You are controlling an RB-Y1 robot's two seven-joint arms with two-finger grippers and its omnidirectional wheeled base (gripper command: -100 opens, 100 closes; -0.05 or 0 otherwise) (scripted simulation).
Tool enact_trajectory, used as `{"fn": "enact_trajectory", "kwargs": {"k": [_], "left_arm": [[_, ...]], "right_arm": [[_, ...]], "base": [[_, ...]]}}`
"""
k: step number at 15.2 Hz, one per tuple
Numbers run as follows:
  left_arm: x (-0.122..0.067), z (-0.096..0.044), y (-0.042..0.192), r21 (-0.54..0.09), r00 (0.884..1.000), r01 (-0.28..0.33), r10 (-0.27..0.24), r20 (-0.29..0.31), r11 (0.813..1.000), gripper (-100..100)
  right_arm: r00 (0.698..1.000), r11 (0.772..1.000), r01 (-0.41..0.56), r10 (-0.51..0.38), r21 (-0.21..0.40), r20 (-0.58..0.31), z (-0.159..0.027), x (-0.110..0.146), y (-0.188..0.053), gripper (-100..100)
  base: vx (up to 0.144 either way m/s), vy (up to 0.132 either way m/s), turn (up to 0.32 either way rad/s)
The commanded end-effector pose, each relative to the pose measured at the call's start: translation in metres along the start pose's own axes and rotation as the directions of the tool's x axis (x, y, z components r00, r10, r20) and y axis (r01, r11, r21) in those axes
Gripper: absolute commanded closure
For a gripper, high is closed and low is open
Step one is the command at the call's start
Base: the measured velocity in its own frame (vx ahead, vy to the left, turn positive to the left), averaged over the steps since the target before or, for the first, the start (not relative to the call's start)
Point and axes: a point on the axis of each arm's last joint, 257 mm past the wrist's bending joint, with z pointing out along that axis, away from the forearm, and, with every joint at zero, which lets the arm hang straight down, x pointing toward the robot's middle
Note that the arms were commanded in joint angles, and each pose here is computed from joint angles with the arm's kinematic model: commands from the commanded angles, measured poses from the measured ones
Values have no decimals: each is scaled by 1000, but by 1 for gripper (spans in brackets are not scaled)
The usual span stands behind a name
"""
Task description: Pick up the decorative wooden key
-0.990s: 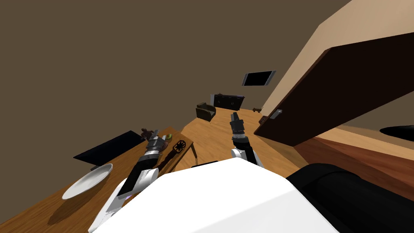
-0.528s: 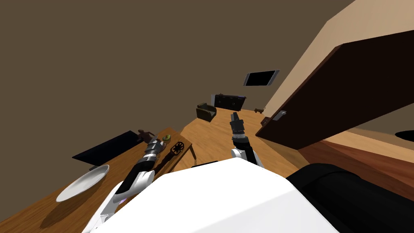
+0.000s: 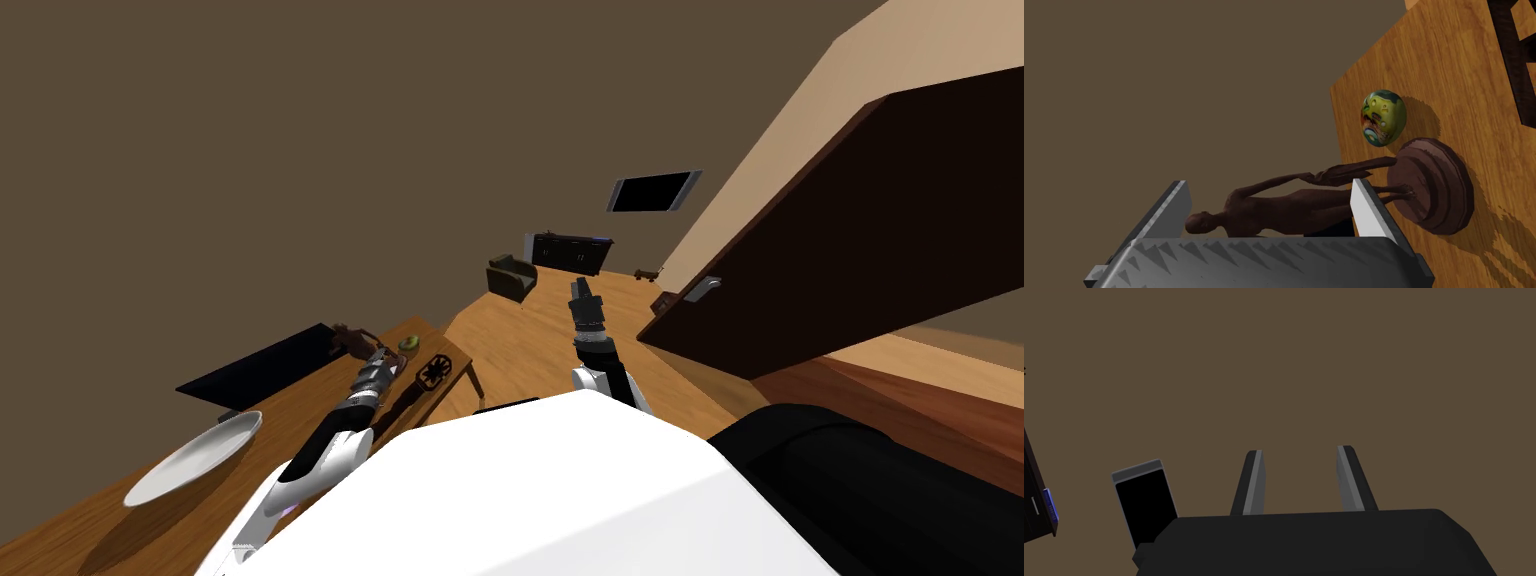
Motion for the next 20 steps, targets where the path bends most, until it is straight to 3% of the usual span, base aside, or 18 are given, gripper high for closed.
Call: {"fn": "enact_trajectory", "kwargs": {"k": [1, 2, 3, 5, 6, 9, 11, 12, 13, 14, 15, 16, 17, 18, 20], "left_arm": [[-17, -3, 25, -75, 999, 8, -5, 36, 997, -100], [-17, -3, 26, -78, 999, 8, -5, 36, 997, -100], [-30, -5, 45, -130, 998, 17, -9, 63, 991, -100], [-30, -5, 45, -130, 998, 17, -9, 63, 991, -100], [-42, -8, 62, -180, 996, 30, -14, 89, 983, -100], [-54, -12, 80, -230, 993, 45, -18, 116, 972, -100], [-75, -23, 113, -313, 985, 80, -28, 168, 946, -100], [-75, -23, 115, -321, 985, 81, -27, 169, 944, -100], [-85, -30, 130, -361, 980, 101, -32, 194, 927, -100], [-85, -30, 131, -363, 980, 102, -32, 195, 926, -100], [-94, -37, 147, -402, 975, 124, -36, 220, 907, -100], [-94, -37, 147, -402, 975, 124, -36, 220, 907, -100], [-102, -45, 162, -437, 969, 147, -40, 245, 887, -100], [-102, -45, 162, -437, 969, 147, -40, 245, 887, -100], [-115, -61, 190, -499, 956, 193, -47, 290, 845, -100]], "right_arm": [[1000, 1000, 0, 0, 0, 0, 0, 0, 0, 0], [1000, 1000, 0, 0, 0, 0, 0, 0, 0, 0], [1000, 1000, 0, 0, 0, 0, 0, 0, 0, 0], [1000, 1000, 0, 0, 0, 0, 0, 0, 0, 0], [1000, 1000, 0, 0, 0, 0, 0, 0, 0, 0], [1000, 1000, 0, 0, 0, 0, 0, 0, 0, 0], [1000, 1000, 0, 0, 0, 0, 0, 0, 0, 0], [1000, 1000, 0, 0, 0, 0, 0, 0, 0, 0], [1000, 1000, 0, 0, 0, 0, 0, 0, 0, 0], [1000, 1000, 0, 0, 0, 0, 0, 0, 0, 0], [1000, 1000, 0, 0, 0, 0, 0, 0, 0, 0], [1000, 1000, 0, 0, 0, 0, 0, 0, 0, 0], [1000, 1000, 0, 0, 0, 0, 0, 0, 0, 0], [1000, 1000, 0, 0, 0, 0, 0, 0, 0, 0], [1000, 1000, 0, 0, 0, 0, 0, 0, 0, 0]], "base": [[67, -63, 45], [65, -61, 43], [61, -52, 50], [54, -39, 28], [48, -32, 31], [55, -44, 42], [74, -53, 62], [93, -53, 53], [98, -56, 49], [78, -52, 37], [64, -49, 41], [55, -48, 32], [53, -42, 37], [52, -34, 39], [70, -50, 48]]}}
